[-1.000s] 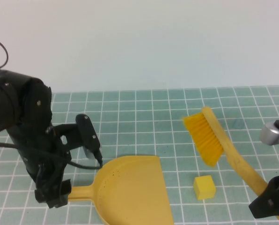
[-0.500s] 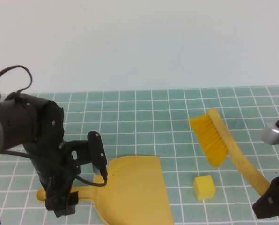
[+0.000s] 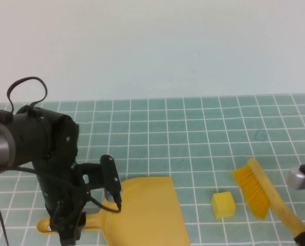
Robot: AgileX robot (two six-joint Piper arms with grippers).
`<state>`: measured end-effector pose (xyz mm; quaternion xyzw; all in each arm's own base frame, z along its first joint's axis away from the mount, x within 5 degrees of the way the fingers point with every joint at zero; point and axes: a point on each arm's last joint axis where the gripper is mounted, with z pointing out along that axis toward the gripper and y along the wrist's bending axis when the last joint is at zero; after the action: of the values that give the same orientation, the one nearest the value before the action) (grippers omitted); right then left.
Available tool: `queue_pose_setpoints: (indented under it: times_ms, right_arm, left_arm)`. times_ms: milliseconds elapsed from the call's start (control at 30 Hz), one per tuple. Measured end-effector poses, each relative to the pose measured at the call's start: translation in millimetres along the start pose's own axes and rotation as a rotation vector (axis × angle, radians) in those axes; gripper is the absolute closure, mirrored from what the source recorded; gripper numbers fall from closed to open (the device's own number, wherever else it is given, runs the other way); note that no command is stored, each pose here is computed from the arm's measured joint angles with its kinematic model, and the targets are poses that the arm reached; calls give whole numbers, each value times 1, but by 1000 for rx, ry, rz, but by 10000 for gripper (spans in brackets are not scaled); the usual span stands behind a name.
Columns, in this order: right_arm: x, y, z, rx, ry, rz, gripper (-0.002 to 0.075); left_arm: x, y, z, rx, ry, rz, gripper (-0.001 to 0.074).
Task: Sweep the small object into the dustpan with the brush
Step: Sweep the small ball
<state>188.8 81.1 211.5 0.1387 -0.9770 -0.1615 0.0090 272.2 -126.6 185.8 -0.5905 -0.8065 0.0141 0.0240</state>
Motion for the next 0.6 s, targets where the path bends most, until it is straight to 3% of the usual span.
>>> queue_pose_setpoints:
  times_ms: [133, 367, 600]
  right_arm:
    - [2, -7, 11, 48, -33, 5, 568]
    - [4, -13, 13, 111, -36, 9, 569]
    - [2, -13, 18, 91, -7, 3, 569]
  left_arm:
    - [-8, -15, -12, -67, 46, 107, 517]
    - [-20, -29, -21, -242, 164, 149, 518]
    - [-28, -32, -32, -276, 175, 148, 519]
